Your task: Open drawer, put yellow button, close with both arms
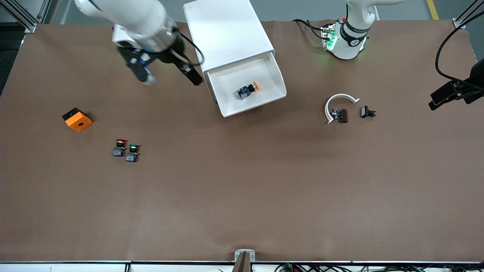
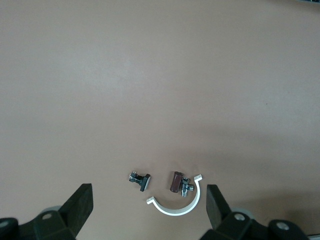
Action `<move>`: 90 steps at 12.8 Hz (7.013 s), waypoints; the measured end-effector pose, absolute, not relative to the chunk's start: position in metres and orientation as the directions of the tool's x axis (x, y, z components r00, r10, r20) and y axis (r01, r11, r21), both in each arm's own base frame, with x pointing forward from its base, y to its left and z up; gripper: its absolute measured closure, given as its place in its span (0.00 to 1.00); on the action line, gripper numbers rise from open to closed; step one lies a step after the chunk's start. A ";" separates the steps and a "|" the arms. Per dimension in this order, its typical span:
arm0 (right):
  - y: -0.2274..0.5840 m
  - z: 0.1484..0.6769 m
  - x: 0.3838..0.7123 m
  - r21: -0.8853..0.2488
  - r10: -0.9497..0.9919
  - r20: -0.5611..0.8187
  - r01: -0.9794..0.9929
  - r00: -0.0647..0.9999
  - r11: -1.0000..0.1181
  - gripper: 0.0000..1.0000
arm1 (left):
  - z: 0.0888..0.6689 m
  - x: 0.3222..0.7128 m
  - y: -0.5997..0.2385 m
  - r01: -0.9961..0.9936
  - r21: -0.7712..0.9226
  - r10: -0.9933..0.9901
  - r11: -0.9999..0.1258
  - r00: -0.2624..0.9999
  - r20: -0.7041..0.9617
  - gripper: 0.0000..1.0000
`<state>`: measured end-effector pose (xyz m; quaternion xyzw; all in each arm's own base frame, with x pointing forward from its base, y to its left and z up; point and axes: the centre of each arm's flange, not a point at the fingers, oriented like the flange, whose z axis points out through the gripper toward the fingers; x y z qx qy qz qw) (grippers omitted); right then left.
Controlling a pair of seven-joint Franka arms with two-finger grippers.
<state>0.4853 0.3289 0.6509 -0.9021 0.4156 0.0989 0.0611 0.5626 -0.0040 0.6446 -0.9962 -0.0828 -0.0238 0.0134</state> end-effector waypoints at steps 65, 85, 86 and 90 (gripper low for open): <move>-0.017 0.649 0.522 -0.048 -0.197 -0.035 -0.199 0.980 -0.979 0.00 | 0.463 0.612 -0.280 0.255 0.003 0.255 -0.967 0.967 -0.006 0.00; -0.018 0.653 0.522 -0.004 -0.027 -0.019 -0.027 0.999 -1.000 0.00 | 0.646 0.536 -0.047 0.154 -0.022 0.151 -0.988 0.985 0.085 0.00; -0.018 0.653 0.522 -0.004 -0.027 -0.019 -0.027 0.999 -1.000 0.00 | 0.645 0.535 -0.049 0.144 -0.023 0.142 -0.989 0.986 0.083 0.00; -0.018 0.653 0.522 -0.004 -0.027 -0.019 -0.027 0.999 -1.000 0.00 | 0.647 0.535 -0.048 0.078 -0.028 0.076 -0.997 0.993 0.085 0.00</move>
